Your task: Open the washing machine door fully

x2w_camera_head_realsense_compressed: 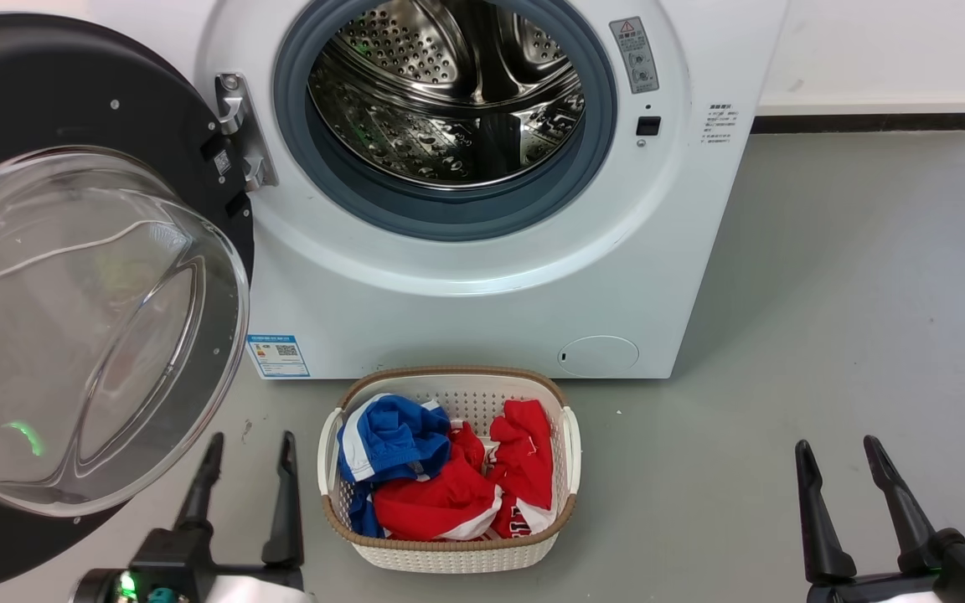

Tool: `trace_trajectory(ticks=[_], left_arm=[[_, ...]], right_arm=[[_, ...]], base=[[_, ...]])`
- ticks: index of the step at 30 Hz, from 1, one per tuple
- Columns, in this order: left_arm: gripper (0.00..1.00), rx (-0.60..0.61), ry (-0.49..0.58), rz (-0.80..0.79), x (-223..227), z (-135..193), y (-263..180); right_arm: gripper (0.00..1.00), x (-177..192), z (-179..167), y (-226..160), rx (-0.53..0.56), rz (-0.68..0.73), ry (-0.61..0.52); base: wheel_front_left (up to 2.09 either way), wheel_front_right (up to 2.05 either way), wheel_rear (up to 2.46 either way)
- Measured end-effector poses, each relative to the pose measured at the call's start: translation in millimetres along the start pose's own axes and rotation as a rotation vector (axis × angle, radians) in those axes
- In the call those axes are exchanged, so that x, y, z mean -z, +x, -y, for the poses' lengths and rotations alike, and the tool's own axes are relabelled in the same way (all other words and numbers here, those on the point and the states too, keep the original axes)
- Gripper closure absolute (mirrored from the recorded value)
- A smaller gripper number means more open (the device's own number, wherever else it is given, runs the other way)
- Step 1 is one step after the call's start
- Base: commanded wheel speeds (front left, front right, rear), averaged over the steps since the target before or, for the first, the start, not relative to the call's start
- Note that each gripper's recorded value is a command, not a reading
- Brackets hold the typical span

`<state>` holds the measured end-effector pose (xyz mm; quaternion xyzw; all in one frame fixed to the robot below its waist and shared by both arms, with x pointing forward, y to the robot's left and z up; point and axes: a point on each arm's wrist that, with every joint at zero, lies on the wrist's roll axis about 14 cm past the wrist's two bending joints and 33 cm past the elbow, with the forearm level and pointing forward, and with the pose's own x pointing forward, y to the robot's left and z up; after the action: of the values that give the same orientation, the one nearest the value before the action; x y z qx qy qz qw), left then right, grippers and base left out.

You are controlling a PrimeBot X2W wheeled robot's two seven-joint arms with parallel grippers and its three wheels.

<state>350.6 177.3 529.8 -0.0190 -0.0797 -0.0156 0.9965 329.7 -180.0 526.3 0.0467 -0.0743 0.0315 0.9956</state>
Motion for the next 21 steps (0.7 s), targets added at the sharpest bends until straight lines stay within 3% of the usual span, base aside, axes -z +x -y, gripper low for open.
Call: trace_trajectory(ticks=[20,21], left_arm=[[0.0,-0.006,-0.008,-0.046,14.2,4.2,-4.4],[1.0,-0.007,-0.008,-0.052,16.2,3.9,-5.0]], right_arm=[[0.0,0.0,1.9,-5.3,0.011,-0.001,0.015],[1.0,2.3,2.1,-6.0,0.012,-0.008,0.016]], base=[[0.0,0.0,0.0],[0.0,0.0,0.0]])
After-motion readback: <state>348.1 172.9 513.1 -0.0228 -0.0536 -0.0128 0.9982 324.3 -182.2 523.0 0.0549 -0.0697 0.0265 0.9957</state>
